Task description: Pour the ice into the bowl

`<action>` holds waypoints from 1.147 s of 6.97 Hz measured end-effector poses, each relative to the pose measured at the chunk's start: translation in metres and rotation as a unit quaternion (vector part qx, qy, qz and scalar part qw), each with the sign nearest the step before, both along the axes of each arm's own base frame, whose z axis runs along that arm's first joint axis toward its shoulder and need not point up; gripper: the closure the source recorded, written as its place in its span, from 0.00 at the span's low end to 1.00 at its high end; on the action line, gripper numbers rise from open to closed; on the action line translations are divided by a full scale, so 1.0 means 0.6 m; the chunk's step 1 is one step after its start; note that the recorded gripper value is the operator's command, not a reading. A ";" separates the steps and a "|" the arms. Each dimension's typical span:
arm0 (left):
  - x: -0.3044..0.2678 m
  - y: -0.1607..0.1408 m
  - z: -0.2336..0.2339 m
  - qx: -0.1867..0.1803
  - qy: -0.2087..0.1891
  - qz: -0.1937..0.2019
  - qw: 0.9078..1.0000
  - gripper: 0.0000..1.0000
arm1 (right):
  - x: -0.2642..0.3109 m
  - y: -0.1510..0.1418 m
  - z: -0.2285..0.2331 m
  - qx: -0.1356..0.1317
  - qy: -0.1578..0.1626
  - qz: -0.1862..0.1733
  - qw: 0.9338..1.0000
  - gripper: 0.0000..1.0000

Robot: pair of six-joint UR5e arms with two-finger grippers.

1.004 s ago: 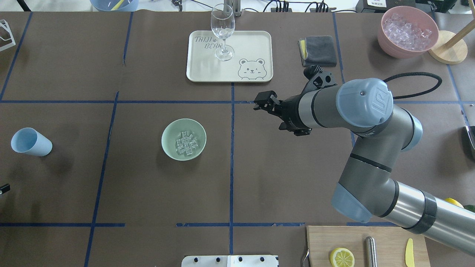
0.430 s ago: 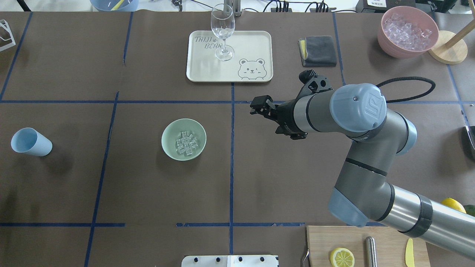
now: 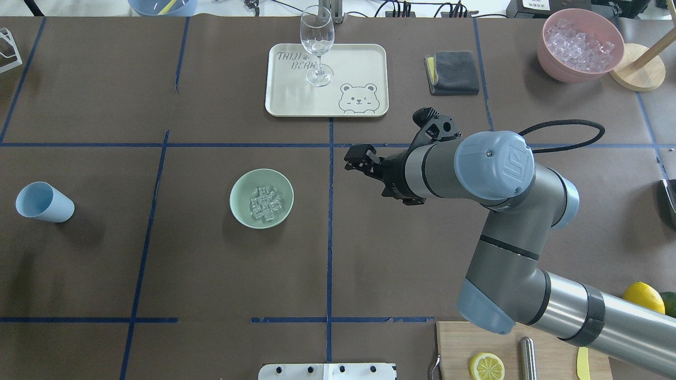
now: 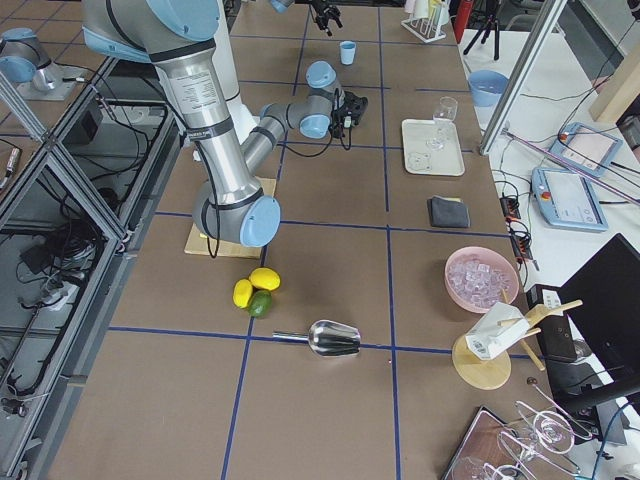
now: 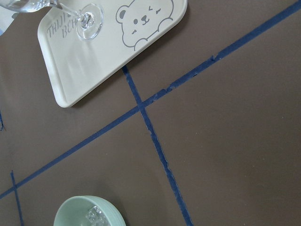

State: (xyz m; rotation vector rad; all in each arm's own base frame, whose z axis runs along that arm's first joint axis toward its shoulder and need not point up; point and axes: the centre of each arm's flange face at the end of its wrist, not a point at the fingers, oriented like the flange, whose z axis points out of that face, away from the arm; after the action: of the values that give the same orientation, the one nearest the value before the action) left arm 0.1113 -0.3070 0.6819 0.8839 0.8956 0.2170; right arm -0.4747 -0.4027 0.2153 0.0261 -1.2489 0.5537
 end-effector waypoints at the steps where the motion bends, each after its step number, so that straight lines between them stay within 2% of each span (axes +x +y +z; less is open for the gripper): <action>1: -0.012 -0.053 -0.012 -0.022 -0.001 -0.003 1.000 0.00 | -0.030 0.006 -0.005 0.000 0.006 -0.007 1.000 0.00; 3: -0.053 -0.153 -0.042 -0.078 0.005 -0.011 0.997 0.00 | -0.097 0.028 -0.025 -0.002 0.040 -0.018 0.999 0.00; 4: -0.088 -0.201 -0.061 -0.116 0.019 -0.008 0.993 0.00 | -0.131 0.039 -0.032 0.007 0.062 -0.024 0.998 0.00; 5: -0.121 -0.228 -0.078 -0.153 0.036 0.000 0.988 0.00 | -0.176 0.036 -0.046 0.014 0.077 -0.031 0.996 0.00; 7: -0.161 -0.207 -0.077 -0.210 0.060 -0.008 0.976 0.00 | -0.274 0.016 -0.094 0.012 0.104 -0.043 0.994 0.06; 8: -0.168 -0.190 -0.066 -0.223 0.060 -0.012 0.973 0.00 | -0.299 0.011 -0.121 0.012 0.127 -0.056 0.990 0.09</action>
State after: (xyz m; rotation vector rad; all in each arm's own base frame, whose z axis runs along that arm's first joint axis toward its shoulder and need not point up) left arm 0.0106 -0.4211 0.6421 0.4928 0.9959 -0.0619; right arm -0.6539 -0.3961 0.1429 0.0452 -1.0023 0.4227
